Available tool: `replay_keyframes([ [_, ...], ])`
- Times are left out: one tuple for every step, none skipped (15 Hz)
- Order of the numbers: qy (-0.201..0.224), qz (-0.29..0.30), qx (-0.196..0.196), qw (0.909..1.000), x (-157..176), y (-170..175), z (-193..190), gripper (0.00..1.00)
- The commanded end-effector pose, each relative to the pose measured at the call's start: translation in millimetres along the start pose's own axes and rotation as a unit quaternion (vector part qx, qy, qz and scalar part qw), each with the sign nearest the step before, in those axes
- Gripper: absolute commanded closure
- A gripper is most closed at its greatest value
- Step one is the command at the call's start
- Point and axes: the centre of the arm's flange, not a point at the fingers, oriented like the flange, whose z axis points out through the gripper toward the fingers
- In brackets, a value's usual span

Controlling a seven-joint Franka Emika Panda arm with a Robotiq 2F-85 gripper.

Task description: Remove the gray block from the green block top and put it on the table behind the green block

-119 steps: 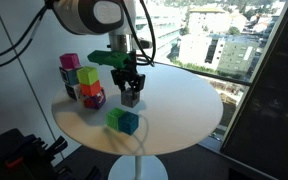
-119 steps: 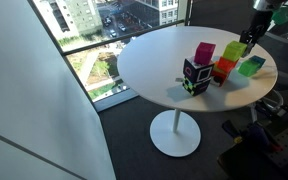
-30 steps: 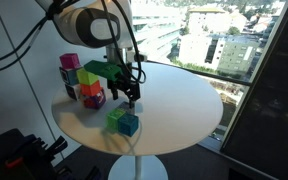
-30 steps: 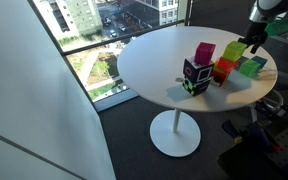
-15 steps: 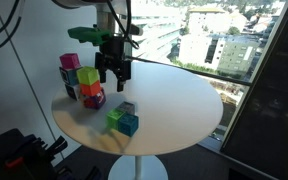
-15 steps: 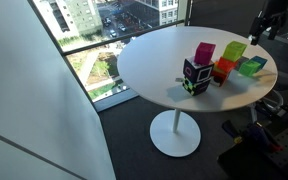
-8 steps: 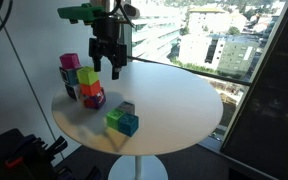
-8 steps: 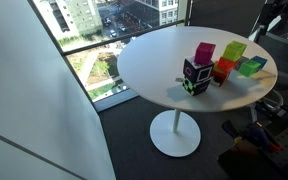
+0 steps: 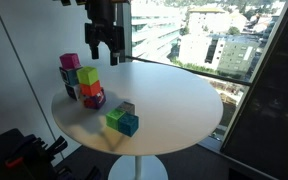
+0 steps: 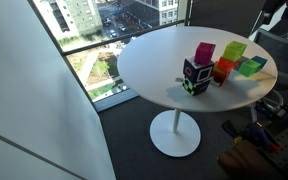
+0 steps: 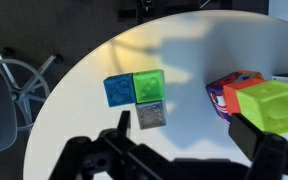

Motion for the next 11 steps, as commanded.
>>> replay_keyframes([
  [0.013, 0.004, -0.003, 0.9999, -3.8, -3.4, -18.2, 0.0],
  [0.015, 0.003, -0.002, 0.9999, -4.2, -3.7, -19.4, 0.0],
  [0.018, 0.004, -0.002, 0.9998, -4.6, -4.0, -20.2, 0.0],
  [0.02, 0.004, -0.004, 0.9998, -4.7, -4.0, -20.6, 0.0],
  [0.021, 0.006, -0.002, 0.9998, -4.6, -4.0, -20.8, 0.0],
  [0.022, 0.007, -0.001, 0.9997, -4.6, -3.9, -20.6, 0.0],
  [0.014, -0.001, -0.001, 0.9999, -4.0, -1.3, -11.9, 0.0],
  [0.015, -0.001, -0.001, 0.9999, -4.0, -1.3, -12.0, 0.0],
  [0.015, -0.001, -0.001, 0.9999, -4.0, -1.3, -12.0, 0.0],
  [0.015, -0.001, -0.001, 0.9999, -4.0, -1.3, -12.0, 0.0],
  [0.015, -0.001, -0.001, 0.9999, -4.0, -1.3, -12.1, 0.0],
])
